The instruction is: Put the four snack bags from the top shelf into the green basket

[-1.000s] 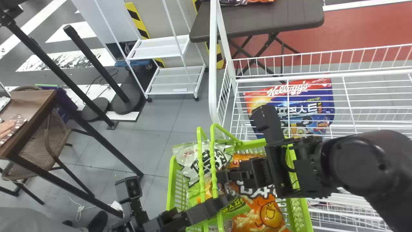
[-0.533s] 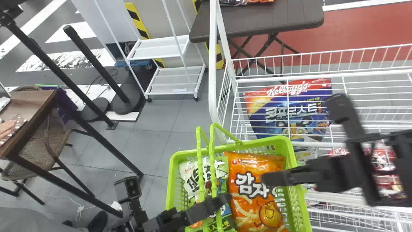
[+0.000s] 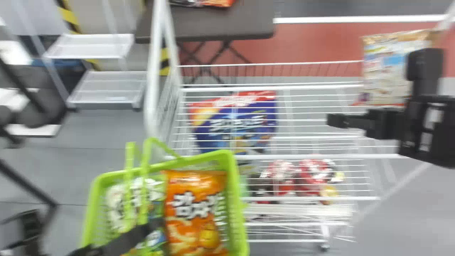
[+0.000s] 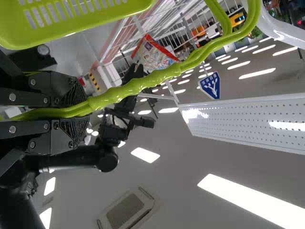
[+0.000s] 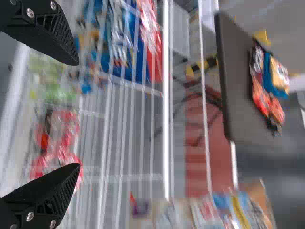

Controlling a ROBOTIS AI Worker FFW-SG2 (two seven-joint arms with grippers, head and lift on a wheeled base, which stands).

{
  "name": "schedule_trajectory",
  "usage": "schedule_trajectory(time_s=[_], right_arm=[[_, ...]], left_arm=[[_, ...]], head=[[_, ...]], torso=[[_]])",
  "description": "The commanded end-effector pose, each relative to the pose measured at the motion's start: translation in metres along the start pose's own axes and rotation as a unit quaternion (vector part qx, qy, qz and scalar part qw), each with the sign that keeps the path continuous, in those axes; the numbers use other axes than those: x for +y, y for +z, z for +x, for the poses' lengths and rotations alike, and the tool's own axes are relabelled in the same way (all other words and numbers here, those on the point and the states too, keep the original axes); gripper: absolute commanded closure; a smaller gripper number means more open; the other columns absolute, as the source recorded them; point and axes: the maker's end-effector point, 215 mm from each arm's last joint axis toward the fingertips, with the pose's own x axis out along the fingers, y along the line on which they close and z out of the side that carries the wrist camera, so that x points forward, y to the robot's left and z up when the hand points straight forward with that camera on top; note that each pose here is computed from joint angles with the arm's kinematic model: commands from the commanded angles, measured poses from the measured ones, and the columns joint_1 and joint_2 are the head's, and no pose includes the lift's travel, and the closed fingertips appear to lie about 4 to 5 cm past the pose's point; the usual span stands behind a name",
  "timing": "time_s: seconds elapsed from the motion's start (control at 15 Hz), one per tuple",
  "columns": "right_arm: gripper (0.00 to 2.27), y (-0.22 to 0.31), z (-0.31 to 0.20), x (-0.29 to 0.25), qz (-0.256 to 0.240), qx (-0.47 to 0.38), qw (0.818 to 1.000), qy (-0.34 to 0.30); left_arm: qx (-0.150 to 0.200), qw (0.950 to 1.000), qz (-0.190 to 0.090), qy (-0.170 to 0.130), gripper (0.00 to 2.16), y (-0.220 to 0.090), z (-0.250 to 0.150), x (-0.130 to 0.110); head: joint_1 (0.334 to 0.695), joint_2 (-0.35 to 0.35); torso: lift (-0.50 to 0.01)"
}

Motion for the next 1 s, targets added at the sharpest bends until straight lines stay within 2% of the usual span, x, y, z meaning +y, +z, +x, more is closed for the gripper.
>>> schedule_trajectory(time_s=[0.0,0.2,0.47,0.53,0.6,0.67,0.8,0.93], right_arm=[[0.05,0.026,0.027,-0.035,-0.001,-0.027,0.999,-0.038],[0.05,0.057,0.054,-0.074,0.001,-0.058,0.995,-0.077],[0.11,0.091,0.073,-0.096,-0.028,-0.083,0.99,-0.111],[0.3,0.094,0.075,-0.101,-0.033,-0.079,0.989,-0.119],[0.58,0.093,0.076,-0.102,-0.035,-0.076,0.989,-0.121],[1.03,0.09,0.077,-0.103,-0.039,-0.07,0.989,-0.126],[2.13,0.075,0.08,-0.101,-0.042,-0.044,0.989,-0.136],[2.26,0.073,0.08,-0.104,-0.045,-0.034,0.987,-0.148]], left_arm=[[-0.003,1.0,-0.003,-0.004,2.15,-0.001,-0.001,0.0],[-0.008,0.9999,-0.008,0.001,2.15,-0.002,-0.006,0.004],[-0.016,0.9998,-0.011,0.01,2.15,-0.002,-0.014,0.008],[-0.018,0.9997,-0.011,0.011,2.15,-0.002,-0.016,0.01],[-0.02,0.9997,-0.011,0.013,2.15,-0.002,-0.017,0.012],[-0.021,0.9996,-0.01,0.014,2.15,-0.002,-0.019,0.013],[-0.021,0.9996,-0.01,0.013,2.15,-0.002,-0.018,0.013],[-0.021,0.9996,-0.01,0.013,2.15,-0.002,-0.018,0.013]], head=[[0.695,-0.087],[0.695,-0.14],[0.695,-0.163],[0.695,-0.167],[0.695,-0.168],[0.695,-0.169],[0.695,-0.17],[0.695,-0.171]], torso=[[0.0],[0.0],[0.0],[0.0],[0.0],[0.0],[0.0],[0.0]])
